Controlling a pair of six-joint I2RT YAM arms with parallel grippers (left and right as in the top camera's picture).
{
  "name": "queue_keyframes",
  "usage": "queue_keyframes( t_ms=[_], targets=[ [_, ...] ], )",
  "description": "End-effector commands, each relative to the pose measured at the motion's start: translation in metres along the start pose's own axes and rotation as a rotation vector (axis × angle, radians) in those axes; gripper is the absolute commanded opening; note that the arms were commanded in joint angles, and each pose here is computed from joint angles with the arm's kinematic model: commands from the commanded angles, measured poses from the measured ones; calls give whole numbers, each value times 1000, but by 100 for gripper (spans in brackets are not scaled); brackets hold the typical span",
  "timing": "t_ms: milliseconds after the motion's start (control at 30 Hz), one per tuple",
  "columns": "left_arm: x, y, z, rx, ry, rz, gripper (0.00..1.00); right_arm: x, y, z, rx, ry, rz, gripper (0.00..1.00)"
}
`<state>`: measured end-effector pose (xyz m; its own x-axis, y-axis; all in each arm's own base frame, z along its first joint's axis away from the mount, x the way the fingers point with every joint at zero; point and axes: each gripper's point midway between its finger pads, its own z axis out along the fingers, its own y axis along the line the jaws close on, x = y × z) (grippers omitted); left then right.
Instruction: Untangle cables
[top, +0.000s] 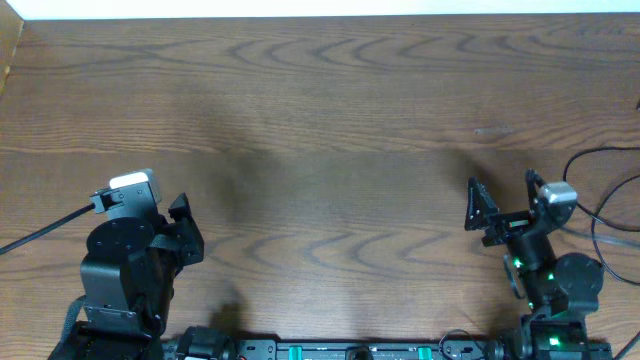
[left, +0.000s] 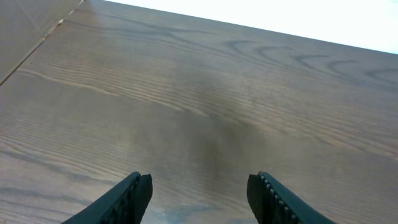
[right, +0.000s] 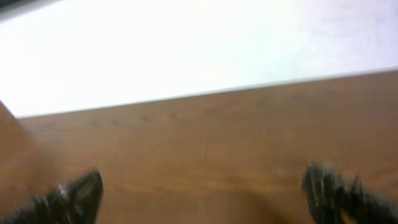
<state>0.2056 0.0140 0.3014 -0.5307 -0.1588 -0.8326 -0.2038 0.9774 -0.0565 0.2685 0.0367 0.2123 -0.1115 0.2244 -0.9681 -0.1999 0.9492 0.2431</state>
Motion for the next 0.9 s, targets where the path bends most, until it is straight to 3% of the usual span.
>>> queue_keyframes(
  t_ms=[0, 167, 300, 867],
  targets=[
    [-2, 2, -2, -9, -10, 9, 55, 23, -3, 2, -14, -19, 14, 99],
    [-2, 2, -2, -10, -10, 10, 55, 36, -11, 1, 13, -6, 35, 99],
    [-2, 2, -2, -10, -10, 10, 55, 46, -33, 0, 137, 17, 108, 99],
    [-2, 2, -2, -10, -10, 14, 56, 125, -54, -19, 267, 332, 169, 99]
  ],
)
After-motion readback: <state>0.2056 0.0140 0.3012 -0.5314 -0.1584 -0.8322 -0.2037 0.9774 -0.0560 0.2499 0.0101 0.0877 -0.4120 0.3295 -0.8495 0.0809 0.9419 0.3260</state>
